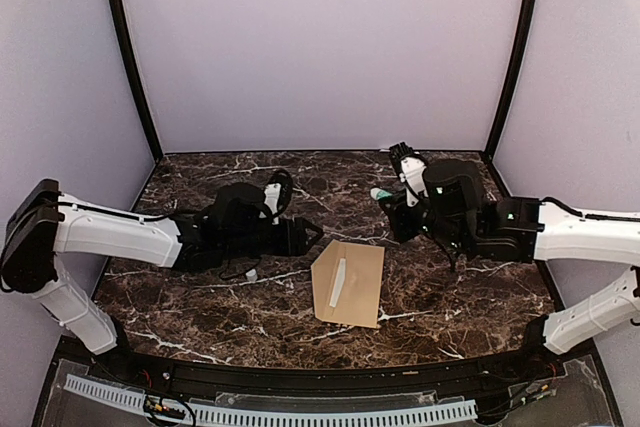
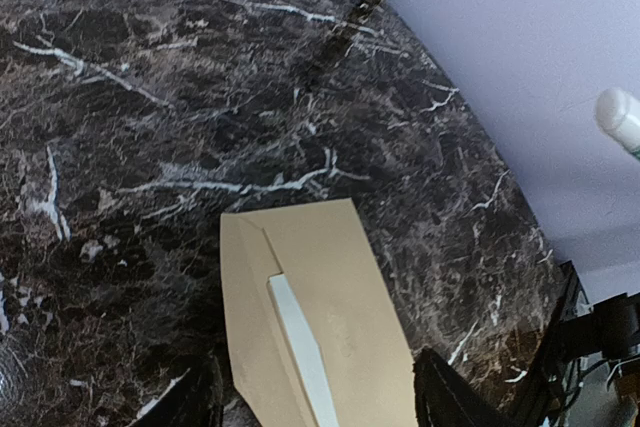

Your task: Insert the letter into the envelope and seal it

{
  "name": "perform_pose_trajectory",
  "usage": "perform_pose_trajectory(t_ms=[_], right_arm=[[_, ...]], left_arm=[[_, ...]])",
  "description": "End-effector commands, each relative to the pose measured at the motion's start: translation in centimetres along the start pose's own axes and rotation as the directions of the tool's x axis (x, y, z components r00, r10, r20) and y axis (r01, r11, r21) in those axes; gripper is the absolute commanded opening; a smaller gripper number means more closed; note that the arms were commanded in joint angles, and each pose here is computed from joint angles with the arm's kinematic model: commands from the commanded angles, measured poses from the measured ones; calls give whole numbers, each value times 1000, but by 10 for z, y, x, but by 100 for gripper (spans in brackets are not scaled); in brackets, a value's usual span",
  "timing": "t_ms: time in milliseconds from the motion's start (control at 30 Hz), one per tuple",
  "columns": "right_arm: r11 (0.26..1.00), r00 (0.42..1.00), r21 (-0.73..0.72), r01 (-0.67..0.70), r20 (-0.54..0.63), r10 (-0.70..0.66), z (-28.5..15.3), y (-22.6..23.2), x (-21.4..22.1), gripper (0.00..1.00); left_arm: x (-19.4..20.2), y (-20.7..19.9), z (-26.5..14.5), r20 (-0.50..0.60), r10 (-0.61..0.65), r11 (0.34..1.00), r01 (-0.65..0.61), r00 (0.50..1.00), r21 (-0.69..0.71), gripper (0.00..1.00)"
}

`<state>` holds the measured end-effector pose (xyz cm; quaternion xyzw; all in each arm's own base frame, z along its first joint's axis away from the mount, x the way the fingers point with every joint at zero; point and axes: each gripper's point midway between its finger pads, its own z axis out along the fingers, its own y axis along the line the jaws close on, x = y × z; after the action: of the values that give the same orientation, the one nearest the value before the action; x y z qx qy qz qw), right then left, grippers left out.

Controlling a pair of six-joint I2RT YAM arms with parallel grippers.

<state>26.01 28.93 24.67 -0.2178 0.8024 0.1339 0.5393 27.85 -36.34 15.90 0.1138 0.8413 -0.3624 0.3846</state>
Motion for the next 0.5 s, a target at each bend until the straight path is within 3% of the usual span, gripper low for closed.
perform_pose_trajectory(t_ms=[0,467], right_arm=[[999,985,-36,-36,-172,30,0,7,27,0],[996,928,-85,-12,-372,-21,3,18,79,0]], left_arm=[[44,31,14,-148,39,994,-54,988,-95,65],[97,29,47,-304,10,1000,-12,953,-3,59]])
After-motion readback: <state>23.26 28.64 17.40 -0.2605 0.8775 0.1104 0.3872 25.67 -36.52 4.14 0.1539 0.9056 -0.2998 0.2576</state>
